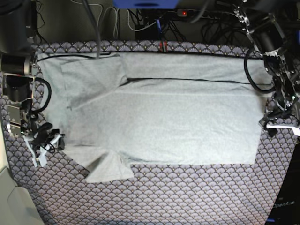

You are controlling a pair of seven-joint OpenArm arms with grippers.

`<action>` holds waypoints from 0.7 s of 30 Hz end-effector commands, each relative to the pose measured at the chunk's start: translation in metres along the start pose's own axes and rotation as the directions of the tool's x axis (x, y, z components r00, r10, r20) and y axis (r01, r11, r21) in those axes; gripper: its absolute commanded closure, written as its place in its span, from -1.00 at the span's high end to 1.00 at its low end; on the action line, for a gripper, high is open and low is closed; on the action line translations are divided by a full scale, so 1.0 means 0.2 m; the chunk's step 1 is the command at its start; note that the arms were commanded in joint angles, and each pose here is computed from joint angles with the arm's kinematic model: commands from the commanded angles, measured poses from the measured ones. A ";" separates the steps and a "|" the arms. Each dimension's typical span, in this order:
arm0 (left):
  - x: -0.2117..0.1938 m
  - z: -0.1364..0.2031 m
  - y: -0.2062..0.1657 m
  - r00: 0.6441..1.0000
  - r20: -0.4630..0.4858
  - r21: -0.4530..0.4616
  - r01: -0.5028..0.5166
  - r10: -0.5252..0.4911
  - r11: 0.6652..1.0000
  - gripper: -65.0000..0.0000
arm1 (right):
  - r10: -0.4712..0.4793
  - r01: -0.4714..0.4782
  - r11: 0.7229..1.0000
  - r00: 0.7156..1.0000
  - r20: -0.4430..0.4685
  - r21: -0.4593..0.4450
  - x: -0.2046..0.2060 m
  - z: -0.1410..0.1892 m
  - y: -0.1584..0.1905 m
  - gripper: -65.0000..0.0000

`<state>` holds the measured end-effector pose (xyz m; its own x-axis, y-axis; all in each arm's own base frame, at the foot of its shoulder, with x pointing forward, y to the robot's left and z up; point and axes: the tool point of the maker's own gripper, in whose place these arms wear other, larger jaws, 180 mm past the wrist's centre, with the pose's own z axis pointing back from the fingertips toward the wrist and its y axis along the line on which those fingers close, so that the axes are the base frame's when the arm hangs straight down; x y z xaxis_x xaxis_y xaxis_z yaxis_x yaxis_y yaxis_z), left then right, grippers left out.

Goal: Fold the T-shirt properly
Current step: 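Move both grippers to the hem edge and pinch the fabric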

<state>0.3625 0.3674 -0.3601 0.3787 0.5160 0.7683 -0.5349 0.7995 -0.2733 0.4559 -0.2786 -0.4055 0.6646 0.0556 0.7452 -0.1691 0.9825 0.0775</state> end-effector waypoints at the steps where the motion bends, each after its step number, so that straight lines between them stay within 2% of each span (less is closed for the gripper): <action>1: 0.14 0.00 -0.03 0.997 0.074 -0.020 0.000 0.001 1.000 0.69 | -0.007 0.010 0.999 0.996 0.088 -0.032 0.17 0.02 -0.05 -0.14; 12: 0.20 -0.03 -0.08 0.996 0.088 -0.036 -0.021 0.024 0.999 0.69 | -0.026 0.028 0.999 0.998 0.063 -0.027 0.09 -0.01 0.00 -0.14; 17: 0.19 -0.11 -0.08 0.997 0.072 0.004 -0.006 0.006 1.000 0.69 | -0.031 0.032 0.999 0.999 0.041 -0.025 0.02 -0.02 0.01 -0.16; 19: 0.17 -0.15 -0.08 0.998 0.068 0.021 -0.001 0.000 1.000 0.70 | -0.032 0.032 0.999 0.999 0.035 -0.025 0.01 -0.02 0.01 -0.25; 21: 0.17 -0.19 -0.09 0.998 0.066 0.027 -0.008 0.007 1.000 0.70 | -0.032 0.033 0.999 0.999 0.030 -0.025 -0.01 -0.02 0.01 -0.45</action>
<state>0.4018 0.3728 -0.3750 0.3753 0.5206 0.7669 -0.5671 0.7834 -0.2543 0.4493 -0.2701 -0.4212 0.6646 0.0116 0.7471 -0.1294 0.9866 0.0998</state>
